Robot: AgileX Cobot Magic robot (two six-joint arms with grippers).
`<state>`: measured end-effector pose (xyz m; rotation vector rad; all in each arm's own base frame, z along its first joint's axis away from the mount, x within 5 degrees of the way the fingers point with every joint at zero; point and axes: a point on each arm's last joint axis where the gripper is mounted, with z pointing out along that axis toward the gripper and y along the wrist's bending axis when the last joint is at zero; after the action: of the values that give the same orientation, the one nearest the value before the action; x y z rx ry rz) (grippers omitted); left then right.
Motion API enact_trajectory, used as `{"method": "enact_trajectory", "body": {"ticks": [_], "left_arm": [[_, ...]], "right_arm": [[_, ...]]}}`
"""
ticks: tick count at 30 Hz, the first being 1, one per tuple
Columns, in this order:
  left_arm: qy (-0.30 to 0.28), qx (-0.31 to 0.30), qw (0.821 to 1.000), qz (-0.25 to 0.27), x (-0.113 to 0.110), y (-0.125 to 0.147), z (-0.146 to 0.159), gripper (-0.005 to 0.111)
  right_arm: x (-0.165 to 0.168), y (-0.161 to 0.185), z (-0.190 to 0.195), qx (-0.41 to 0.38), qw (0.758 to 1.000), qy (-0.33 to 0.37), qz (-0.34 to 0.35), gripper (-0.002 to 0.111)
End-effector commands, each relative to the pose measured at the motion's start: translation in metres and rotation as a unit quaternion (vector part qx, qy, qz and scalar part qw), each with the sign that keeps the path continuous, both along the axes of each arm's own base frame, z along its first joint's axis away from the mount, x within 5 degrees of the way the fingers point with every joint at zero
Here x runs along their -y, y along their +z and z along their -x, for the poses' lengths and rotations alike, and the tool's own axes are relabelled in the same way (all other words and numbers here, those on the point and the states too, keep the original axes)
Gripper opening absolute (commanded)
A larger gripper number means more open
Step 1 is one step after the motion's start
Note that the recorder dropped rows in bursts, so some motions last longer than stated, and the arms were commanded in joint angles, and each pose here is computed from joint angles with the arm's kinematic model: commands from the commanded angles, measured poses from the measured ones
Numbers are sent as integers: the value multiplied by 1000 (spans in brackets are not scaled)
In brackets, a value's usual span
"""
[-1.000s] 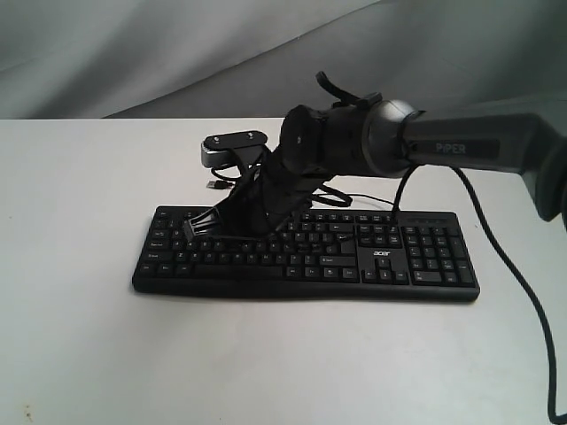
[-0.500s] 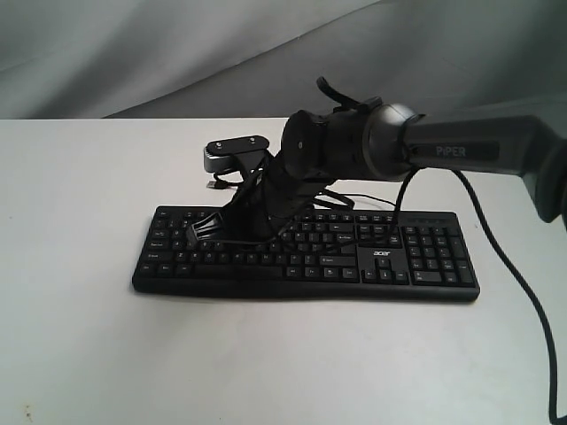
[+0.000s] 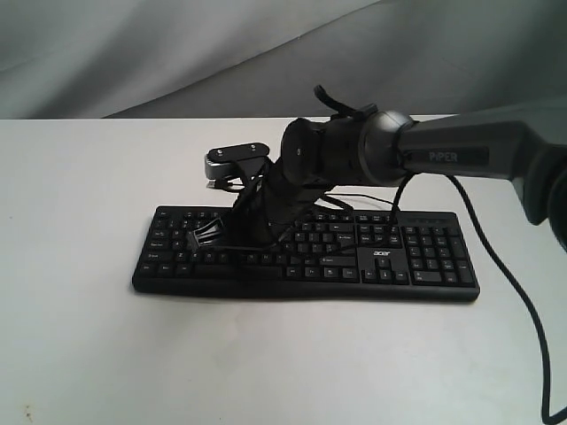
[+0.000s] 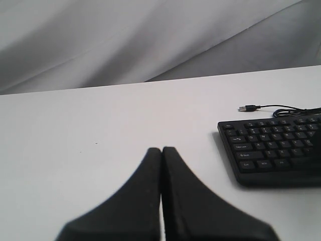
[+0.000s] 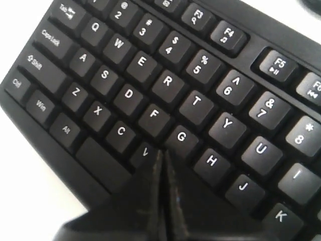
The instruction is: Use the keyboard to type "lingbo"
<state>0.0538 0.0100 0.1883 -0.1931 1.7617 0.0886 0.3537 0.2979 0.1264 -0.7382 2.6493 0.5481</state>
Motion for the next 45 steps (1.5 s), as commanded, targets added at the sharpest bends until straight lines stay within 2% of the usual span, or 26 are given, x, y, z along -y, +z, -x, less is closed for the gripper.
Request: {"method": "enact_trajectory", "body": {"ticks": [1, 13, 26, 37, 45], "left_arm": [[1, 2, 1000, 6, 0, -1, 0, 1], [1, 2, 1000, 6, 0, -1, 0, 1], [1, 2, 1000, 6, 0, -1, 0, 1], [1, 2, 1000, 6, 0, -1, 0, 1], [1, 2, 1000, 6, 0, -1, 0, 1]], "right_arm": [[3, -3, -2, -2, 1000, -3, 3, 0], [3, -7, -2, -8, 1000, -6, 6, 0], [11, 42, -4, 55, 998, 4, 2, 0], [57, 31, -18, 20, 997, -74, 10, 0], [60, 25, -19, 28, 997, -69, -2, 0]]}}
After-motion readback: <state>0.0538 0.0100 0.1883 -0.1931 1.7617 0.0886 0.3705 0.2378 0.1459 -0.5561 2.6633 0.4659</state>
